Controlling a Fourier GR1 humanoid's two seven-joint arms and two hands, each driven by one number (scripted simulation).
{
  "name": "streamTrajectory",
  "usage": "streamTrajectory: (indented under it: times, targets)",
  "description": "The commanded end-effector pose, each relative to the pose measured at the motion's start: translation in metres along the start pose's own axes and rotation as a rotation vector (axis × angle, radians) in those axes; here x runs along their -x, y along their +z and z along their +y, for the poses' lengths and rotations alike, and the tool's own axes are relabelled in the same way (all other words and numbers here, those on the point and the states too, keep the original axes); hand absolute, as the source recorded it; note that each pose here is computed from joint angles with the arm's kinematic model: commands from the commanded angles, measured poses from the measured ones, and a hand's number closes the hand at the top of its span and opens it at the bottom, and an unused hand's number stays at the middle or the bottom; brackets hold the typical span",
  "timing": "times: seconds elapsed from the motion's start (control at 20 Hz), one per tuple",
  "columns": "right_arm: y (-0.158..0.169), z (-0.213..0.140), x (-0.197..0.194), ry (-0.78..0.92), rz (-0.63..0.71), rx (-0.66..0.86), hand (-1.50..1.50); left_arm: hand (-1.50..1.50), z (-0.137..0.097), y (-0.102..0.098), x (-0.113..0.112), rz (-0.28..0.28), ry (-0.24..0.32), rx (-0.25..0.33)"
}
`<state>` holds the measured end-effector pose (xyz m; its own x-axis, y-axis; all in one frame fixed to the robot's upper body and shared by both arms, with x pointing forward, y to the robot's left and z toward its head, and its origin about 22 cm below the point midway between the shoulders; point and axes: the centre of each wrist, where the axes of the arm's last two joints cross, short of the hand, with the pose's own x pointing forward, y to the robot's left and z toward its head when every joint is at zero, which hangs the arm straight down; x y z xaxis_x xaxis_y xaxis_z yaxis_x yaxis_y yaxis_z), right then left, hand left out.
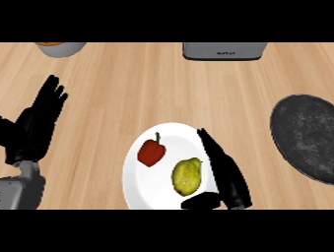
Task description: Pick the pear from the plate and place it in the pan
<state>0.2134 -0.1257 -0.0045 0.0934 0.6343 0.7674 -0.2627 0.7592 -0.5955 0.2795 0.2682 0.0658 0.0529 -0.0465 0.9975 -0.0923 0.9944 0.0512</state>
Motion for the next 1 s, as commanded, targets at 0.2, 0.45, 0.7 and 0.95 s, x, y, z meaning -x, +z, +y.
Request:
streamTrajectory:
  times: [0.2,0.45,0.7,0.95]
  targets:
    - [-0.023,0.018,0.008,-0.017,-0.056,-0.047,1.5,0.0,-0.014,-0.005,-0.008,-0.005,0.012,0.001]
    - [-0.019,0.026,-0.024,0.004,-0.124,0.012,1.5,0.0,0.005,0.009,0.006,0.008,0.01,-0.003]
    - [-0.038,0.029,-0.01,-0.01,-0.125,0.036,1.5,0.0,0.021,0.004,-0.004,0.001,0.01,0.015]
    - [-0.012,0.012,0.014,0.076,-0.172,-0.015,1.5,0.0,0.014,-0.002,0.008,0.016,0.011,-0.005]
